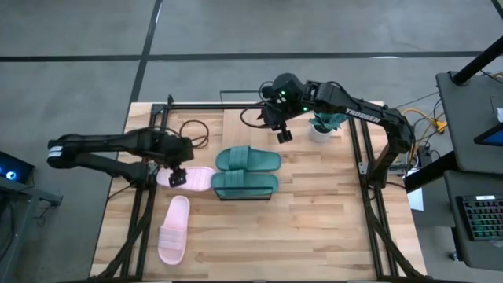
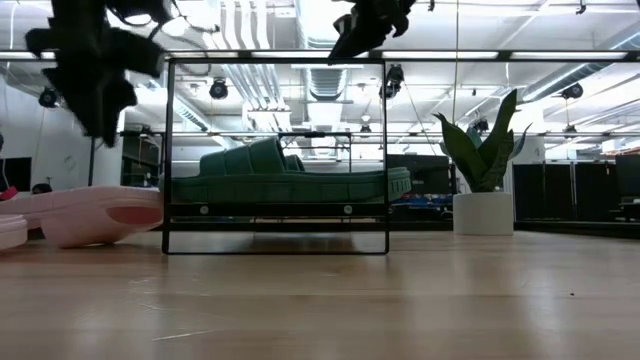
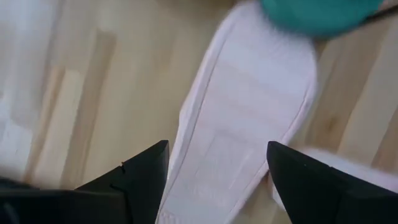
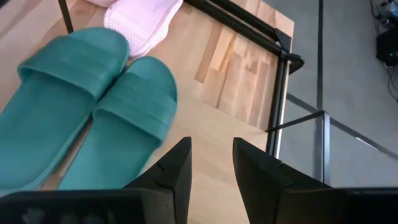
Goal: Pick and place slides into the shelf
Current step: Put the top pink slipper on the shelf
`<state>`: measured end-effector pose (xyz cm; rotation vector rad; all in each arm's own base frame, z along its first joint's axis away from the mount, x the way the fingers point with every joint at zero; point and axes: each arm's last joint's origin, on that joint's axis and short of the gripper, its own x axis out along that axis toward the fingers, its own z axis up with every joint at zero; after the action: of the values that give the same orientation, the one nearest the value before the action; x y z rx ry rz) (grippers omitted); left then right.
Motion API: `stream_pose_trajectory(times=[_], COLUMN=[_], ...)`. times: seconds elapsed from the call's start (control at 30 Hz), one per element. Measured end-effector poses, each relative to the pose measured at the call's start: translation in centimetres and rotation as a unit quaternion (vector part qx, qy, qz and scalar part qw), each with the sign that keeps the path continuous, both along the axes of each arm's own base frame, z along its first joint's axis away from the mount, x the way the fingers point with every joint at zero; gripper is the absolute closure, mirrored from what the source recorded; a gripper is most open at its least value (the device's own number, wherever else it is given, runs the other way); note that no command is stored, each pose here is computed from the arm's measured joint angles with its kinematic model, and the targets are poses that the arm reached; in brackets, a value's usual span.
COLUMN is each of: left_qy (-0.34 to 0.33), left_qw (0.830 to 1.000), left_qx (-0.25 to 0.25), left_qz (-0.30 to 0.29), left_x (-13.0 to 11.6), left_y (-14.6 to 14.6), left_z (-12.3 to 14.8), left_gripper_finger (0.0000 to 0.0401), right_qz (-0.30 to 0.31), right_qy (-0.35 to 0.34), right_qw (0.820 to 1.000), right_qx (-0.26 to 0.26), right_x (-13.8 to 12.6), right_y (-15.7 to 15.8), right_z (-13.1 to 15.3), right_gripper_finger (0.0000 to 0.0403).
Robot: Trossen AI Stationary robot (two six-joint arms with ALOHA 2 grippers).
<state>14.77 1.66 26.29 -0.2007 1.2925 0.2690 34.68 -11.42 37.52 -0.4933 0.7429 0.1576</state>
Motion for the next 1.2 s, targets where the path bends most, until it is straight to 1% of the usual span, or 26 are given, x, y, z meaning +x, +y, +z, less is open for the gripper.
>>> stream_pose_trajectory(times=[0.07,0.13,0.27,0.33,0.4,0.53,0.57,0.63,0.7,0.77,0.83,0.9,1.0,1.1,1.2], left_qy=[0.049,0.085,0.175,0.196,0.208,0.219,0.214,0.173,0.112,0.055,0.015,-0.003,-0.013,-0.019,-0.016], left_qw=[0.999,0.996,0.983,0.978,0.976,0.974,0.975,0.983,0.993,0.998,0.999,1.0,1.0,1.0,0.999], left_qx=[-0.006,-0.012,-0.021,-0.022,-0.015,0.041,0.051,0.06,0.048,0.026,0.013,0.008,-0.003,-0.022,-0.021], left_qz=[0.001,0.016,0.05,0.065,0.064,0.032,0.023,0.008,-0.01,-0.031,-0.027,-0.013,0.004,-0.006,-0.03], left_x=[-0.2,-0.3,-0.8,-0.6,-0.3,0.1,0.2,0.6,1.2,1.7,1.8,1.7,1.7,2.1,2.5], left_y=[-0.1,-0.2,-0.5,-0.6,-0.8,-1.1,-1.2,-1.1,-1.0,-0.7,-0.1,0.3,0.1,-0.9,-2.0], left_z=[-0.3,-0.5,-1.1,-1.4,-1.7,-2.1,-2.1,-2.2,-2.1,-1.7,-1.2,-0.7,-0.3,-0.1,-0.1], left_gripper_finger=[0.0146,0.0146,0.0146,0.0146,0.0146,0.0146,0.0146,0.0146,0.0146,0.0146,0.0146,0.0146,0.0146,0.0146,0.0146], right_qz=[0.002,0.0,-0.004,-0.007,-0.009,-0.014,-0.015,-0.017,-0.018,-0.019,-0.019,-0.019,-0.02,-0.02,-0.02], right_qy=[0.002,0.001,-0.003,-0.007,-0.011,-0.022,-0.024,-0.025,-0.024,-0.024,-0.023,-0.023,-0.023,-0.022,-0.023], right_qw=[1.0,1.0,1.0,1.0,1.0,1.0,1.0,1.0,0.999,0.999,1.0,1.0,1.0,1.0,0.999], right_qx=[-0.001,-0.001,-0.003,-0.004,-0.006,-0.01,-0.01,-0.011,-0.01,-0.009,-0.009,-0.009,-0.007,-0.008,-0.011], right_x=[0.0,0.0,0.0,-0.1,-0.1,0.0,0.0,-0.1,-0.1,-0.1,0.0,0.0,0.0,0.0,-0.1], right_y=[0.0,-0.2,-0.4,-0.7,-0.8,-1.2,-1.3,-1.4,-1.4,-1.5,-1.5,-1.5,-1.5,-1.6,-1.7], right_z=[-0.1,-0.2,-0.1,0.0,0.0,0.2,0.2,0.2,0.2,0.2,0.1,0.1,0.1,0.1,0.1], right_gripper_finger=[0.0296,0.0296,0.0296,0.0296,0.0296,0.0296,0.0296,0.0296,0.0296,0.0296,0.0296,0.0296,0.0296,0.0296,0.0296])
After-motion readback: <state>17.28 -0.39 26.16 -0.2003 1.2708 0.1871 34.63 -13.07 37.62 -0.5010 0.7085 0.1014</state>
